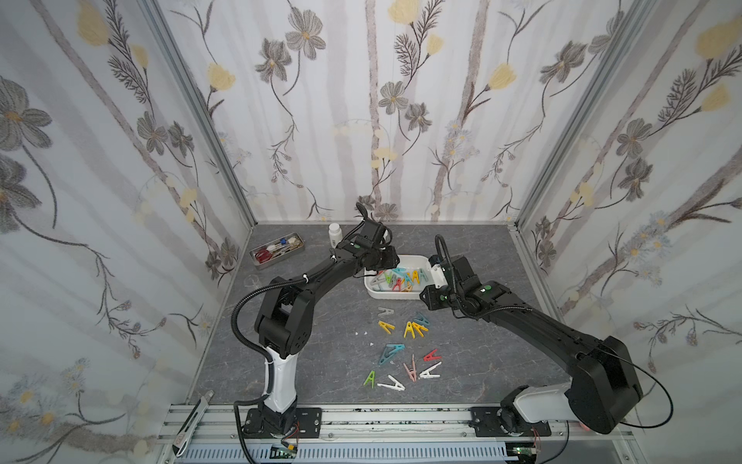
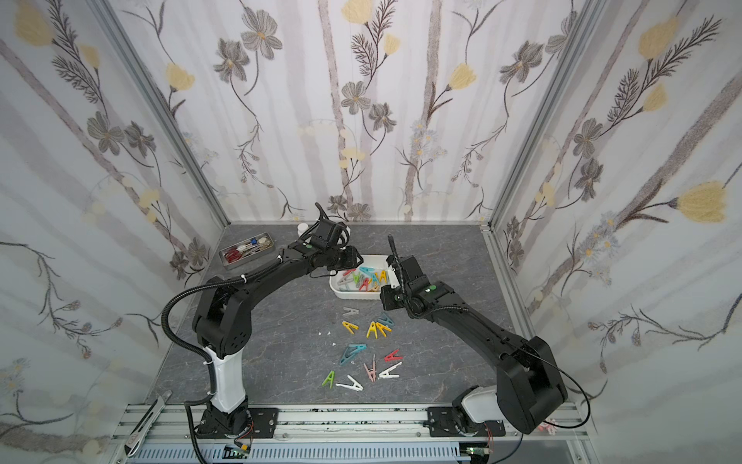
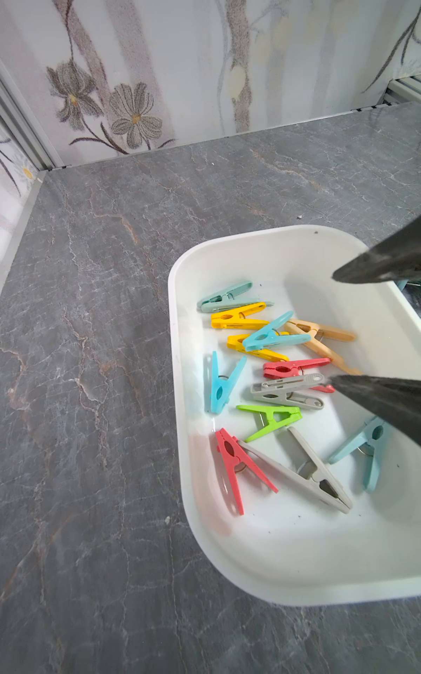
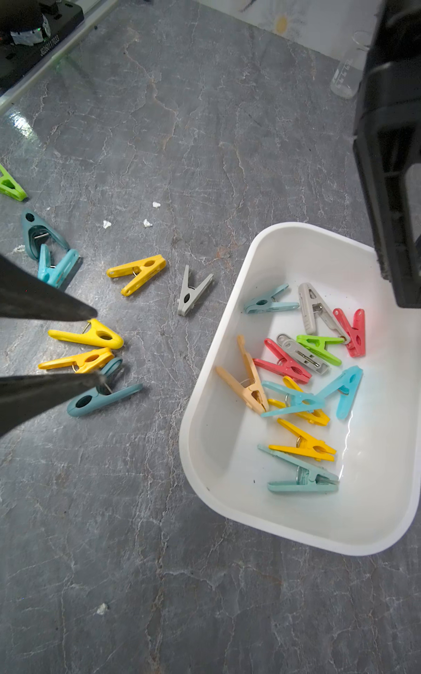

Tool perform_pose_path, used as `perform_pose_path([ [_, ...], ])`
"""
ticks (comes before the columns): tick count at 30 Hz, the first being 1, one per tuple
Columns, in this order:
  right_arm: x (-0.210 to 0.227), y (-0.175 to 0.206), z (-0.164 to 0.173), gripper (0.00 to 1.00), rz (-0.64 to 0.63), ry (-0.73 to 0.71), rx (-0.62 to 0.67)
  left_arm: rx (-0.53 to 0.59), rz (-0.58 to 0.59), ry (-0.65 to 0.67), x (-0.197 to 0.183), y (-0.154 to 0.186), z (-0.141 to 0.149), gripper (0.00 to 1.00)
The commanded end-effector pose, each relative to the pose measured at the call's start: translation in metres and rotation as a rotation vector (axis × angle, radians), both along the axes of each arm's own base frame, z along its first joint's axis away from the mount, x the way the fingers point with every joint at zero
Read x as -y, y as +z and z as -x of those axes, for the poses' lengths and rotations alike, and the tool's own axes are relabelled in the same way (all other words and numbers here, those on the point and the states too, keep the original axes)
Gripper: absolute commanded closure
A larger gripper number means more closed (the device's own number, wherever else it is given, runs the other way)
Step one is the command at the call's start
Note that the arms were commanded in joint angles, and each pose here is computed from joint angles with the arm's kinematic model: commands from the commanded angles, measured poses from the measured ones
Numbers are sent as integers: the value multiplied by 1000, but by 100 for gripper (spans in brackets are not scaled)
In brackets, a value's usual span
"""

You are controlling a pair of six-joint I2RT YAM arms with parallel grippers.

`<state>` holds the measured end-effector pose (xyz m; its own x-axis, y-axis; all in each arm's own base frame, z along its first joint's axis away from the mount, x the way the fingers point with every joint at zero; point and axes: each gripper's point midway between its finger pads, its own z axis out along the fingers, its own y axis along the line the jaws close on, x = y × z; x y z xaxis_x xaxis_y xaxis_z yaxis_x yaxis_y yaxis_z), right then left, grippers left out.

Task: Put the clothespins into the storage box
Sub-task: Place the clothespin in the storage box, then pick up the clothespin from the center of the board.

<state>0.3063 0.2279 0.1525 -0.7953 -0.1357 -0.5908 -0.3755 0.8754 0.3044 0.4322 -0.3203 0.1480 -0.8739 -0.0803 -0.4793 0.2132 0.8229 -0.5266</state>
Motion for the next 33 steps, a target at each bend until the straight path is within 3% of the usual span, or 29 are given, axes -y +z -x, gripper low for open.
perform_pose_path([
  [1, -3, 13, 2, 72, -19, -13, 33, 28, 11, 31, -3, 7, -2, 57],
  [11, 19, 3, 31, 72, 7, -57, 14, 57, -92, 71, -31, -1, 32, 54],
  [19, 34, -38, 73, 71, 7, -108, -75, 70, -85, 86, -34, -12, 70, 54],
  [25, 30, -65, 96, 69, 23, -79, -134, 81, -131, 97, -41, -22, 96, 54],
  [33, 27, -93, 121, 71, 105, 8, -200, 76, -84, 145, -57, -26, 127, 54],
])
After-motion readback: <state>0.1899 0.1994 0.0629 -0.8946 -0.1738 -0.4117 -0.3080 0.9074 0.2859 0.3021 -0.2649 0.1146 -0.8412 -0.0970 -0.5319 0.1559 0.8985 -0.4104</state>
